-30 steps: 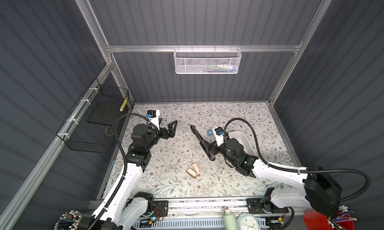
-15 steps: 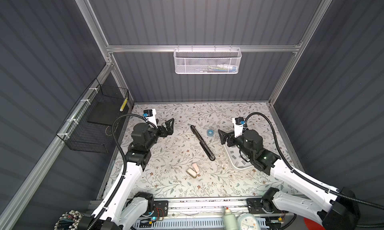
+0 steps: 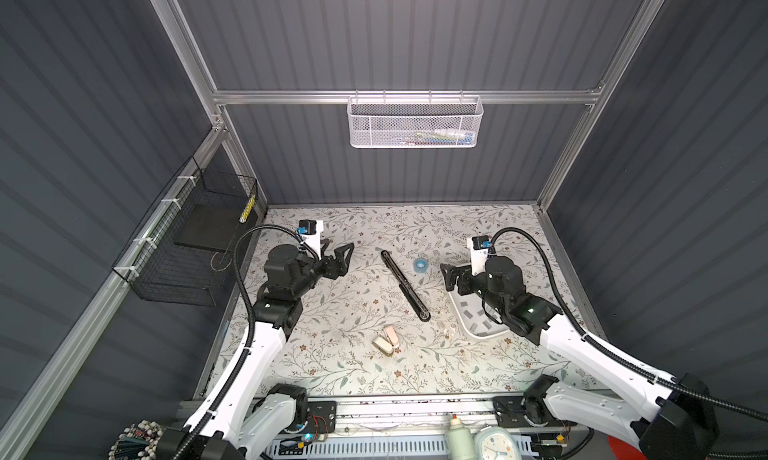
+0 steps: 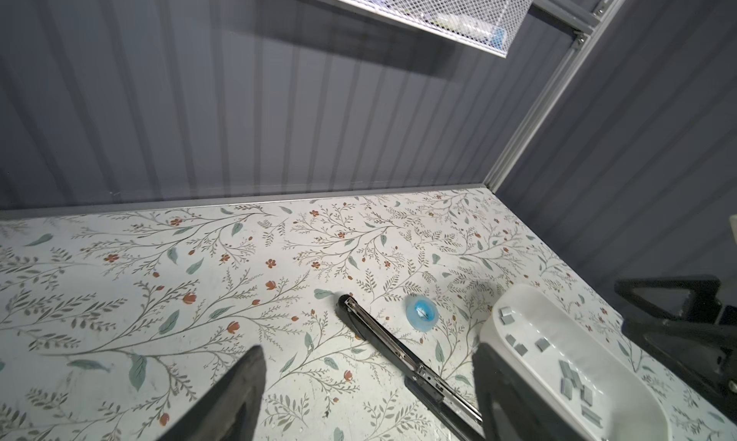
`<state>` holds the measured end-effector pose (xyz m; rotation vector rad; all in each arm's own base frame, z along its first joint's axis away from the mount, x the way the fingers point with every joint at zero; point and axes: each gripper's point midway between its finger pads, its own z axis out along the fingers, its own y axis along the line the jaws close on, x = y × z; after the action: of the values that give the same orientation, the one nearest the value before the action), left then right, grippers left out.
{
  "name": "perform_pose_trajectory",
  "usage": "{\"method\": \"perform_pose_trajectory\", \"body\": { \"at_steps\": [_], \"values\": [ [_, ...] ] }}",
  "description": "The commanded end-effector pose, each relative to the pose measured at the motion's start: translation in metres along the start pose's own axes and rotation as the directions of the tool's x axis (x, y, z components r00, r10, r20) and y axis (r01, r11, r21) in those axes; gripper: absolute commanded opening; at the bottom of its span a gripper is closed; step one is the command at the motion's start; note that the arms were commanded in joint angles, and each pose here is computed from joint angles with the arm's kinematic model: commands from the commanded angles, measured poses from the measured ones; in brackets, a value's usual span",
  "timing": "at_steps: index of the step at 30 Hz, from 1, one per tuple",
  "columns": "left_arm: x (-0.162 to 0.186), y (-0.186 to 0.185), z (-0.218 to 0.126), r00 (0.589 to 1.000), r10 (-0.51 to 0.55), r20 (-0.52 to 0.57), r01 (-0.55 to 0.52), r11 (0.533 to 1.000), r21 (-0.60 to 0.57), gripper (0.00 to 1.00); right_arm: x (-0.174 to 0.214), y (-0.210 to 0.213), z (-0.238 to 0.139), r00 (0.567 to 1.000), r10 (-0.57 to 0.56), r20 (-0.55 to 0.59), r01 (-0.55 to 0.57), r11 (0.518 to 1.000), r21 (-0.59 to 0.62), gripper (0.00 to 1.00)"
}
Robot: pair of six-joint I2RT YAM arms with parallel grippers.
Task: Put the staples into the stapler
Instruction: 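Move the left gripper over the pink object while the right hovers over the tray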
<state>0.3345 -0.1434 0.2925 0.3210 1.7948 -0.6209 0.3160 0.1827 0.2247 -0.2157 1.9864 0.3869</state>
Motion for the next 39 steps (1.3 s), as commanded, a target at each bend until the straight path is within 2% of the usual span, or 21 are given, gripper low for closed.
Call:
{"method": "perform_pose_trajectory", "body": {
  "at_steps": [1,5,9,11,13,15,17,20,23,27,29,31,34,36,39],
  "values": [
    [-0.018,-0.039,-0.001,0.996,0.090,0.027,-0.092,0.986,0.141,0.79,-0.007,0.000,-0.002,1.000,0.003,0.005,-0.003,1.000,-0.005,0.99],
    [-0.041,-0.066,0.002,0.980,0.185,0.075,-0.193,0.972,0.135,0.81,-0.009,-0.006,-0.002,1.000,-0.002,0.017,0.002,1.000,0.015,0.99],
    [-0.082,-0.074,0.006,0.971,0.238,0.001,-0.236,0.963,0.127,0.89,-0.010,-0.007,-0.004,1.000,0.003,0.021,-0.003,1.000,0.012,0.99],
    [-0.094,-0.083,0.002,0.941,0.338,-0.029,-0.329,0.930,0.163,0.84,-0.010,-0.008,-0.004,1.000,0.012,0.028,-0.012,1.000,0.009,0.99],
    [-0.088,-0.081,0.001,0.898,0.436,-0.056,-0.422,0.890,0.172,0.84,-0.008,-0.006,-0.002,1.000,0.017,0.024,-0.017,1.000,-0.004,0.99],
    [-0.077,-0.078,-0.003,0.823,0.563,-0.073,-0.543,0.818,0.189,0.86,-0.008,-0.005,-0.001,1.000,0.021,0.012,-0.021,1.000,-0.010,0.99],
    [-0.039,-0.081,-0.008,0.681,0.728,-0.082,-0.680,0.669,0.300,0.84,-0.007,-0.004,-0.001,1.000,0.023,0.002,-0.023,1.000,-0.014,0.99],
    [0.005,-0.079,-0.006,0.535,0.841,-0.079,-0.761,0.521,0.388,0.80,-0.007,-0.004,-0.002,1.000,0.025,0.008,-0.025,1.000,-0.017,0.99],
    [0.041,-0.086,-0.007,0.404,0.913,-0.051,-0.769,0.370,0.522,0.75,-0.005,-0.003,-0.001,0.999,0.030,0.009,-0.030,0.999,-0.020,0.99],
    [0.077,-0.088,-0.006,0.284,0.958,-0.036,-0.722,0.238,0.650,0.66,-0.006,-0.006,-0.001,1.000,0.029,0.007,-0.029,1.000,-0.007,0.99],
    [0.106,-0.089,-0.006,0.177,0.984,-0.030,-0.685,0.145,0.714,0.66,-0.007,-0.007,-0.003,1.000,0.028,0.013,-0.028,1.000,-0.002,0.99],
    [0.132,-0.093,-0.005,0.092,0.996,-0.018,-0.649,0.074,0.757,0.66,-0.009,-0.008,-0.004,0.999,0.027,0.024,-0.027,1.000,-0.001,0.99],
    [0.161,-0.103,-0.007,0.028,0.998,0.048,-0.582,-0.023,0.813,0.66,-0.008,-0.011,-0.005,0.999,0.031,0.038,-0.031,0.999,0.011,0.99],
    [0.175,-0.111,-0.008,0.006,0.997,0.079,-0.536,-0.064,0.842,0.65,-0.008,-0.011,-0.004,0.999,0.034,0.035,-0.034,0.999,0.010,0.99],
    [0.196,-0.117,-0.009,-0.056,0.994,0.093,-0.461,-0.109,0.881,0.63,-0.008,-0.010,-0.003,0.999,0.040,0.023,-0.040,0.999,0.009,0.99]
  ]
}}
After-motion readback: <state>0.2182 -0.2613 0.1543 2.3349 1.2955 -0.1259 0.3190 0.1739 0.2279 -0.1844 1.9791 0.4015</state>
